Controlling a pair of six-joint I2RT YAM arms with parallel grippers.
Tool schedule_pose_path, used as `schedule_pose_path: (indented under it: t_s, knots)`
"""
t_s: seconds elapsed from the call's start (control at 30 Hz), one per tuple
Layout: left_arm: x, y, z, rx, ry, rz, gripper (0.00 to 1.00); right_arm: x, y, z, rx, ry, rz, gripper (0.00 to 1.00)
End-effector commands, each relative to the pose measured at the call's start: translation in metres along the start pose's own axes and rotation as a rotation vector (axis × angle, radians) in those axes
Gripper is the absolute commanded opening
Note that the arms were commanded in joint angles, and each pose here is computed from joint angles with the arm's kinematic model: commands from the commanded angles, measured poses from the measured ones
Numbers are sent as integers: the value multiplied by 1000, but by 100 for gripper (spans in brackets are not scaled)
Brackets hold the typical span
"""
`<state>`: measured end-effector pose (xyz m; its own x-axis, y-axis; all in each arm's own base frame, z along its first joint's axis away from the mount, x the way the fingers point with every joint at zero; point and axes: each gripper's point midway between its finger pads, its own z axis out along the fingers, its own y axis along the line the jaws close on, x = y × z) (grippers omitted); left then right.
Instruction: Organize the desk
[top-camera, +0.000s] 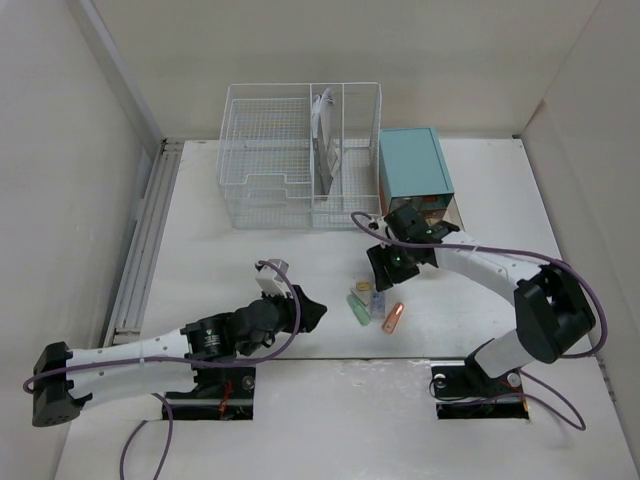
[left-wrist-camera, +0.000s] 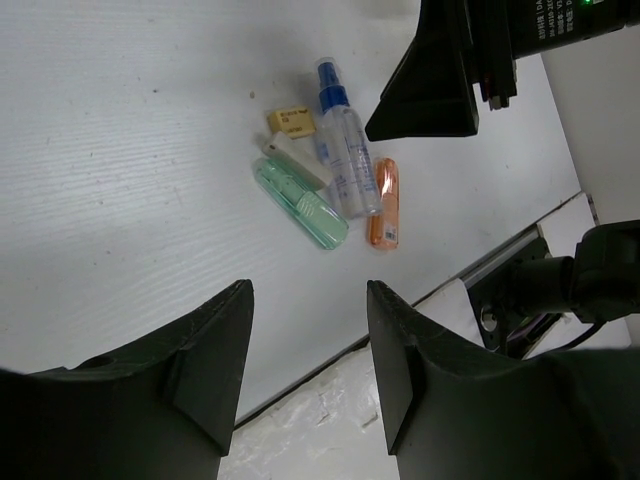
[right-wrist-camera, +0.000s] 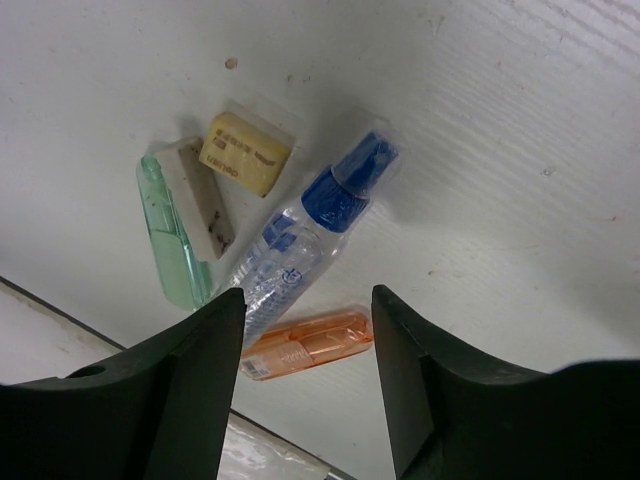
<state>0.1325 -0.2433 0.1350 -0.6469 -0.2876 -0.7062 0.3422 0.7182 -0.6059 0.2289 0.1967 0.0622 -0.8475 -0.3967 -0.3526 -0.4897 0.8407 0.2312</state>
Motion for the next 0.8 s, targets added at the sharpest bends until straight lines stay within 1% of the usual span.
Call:
schedule_pose_path:
  t_s: [0.0,0.07,0.1,0.2,0.4,0.67,0.77]
  knots:
    - [-6,-2,-1,9,-27,18,46,-24,7,-8,-26,-123,24,59]
    - [-11,-7,-2,25,-40,19,46,-23,7,-6,-27,-122,39,58]
    - [-11,-7,-2,25,-40,20,46,-23,7,-6,-27,-123,40,55]
    - [-12,-9,-1,23,-40,31,46,-22,13,-2,-65,-107,51,55]
    - [-14,-10,-2,30,-45,27,46,-18,11,9,-60,-75,68,53]
    - [-18,-12,-5,45,-58,47,46,-19,8,16,-49,-63,80,53]
    - [-22,-16,-7,57,-69,38,46,-15,6,22,-45,-40,86,53]
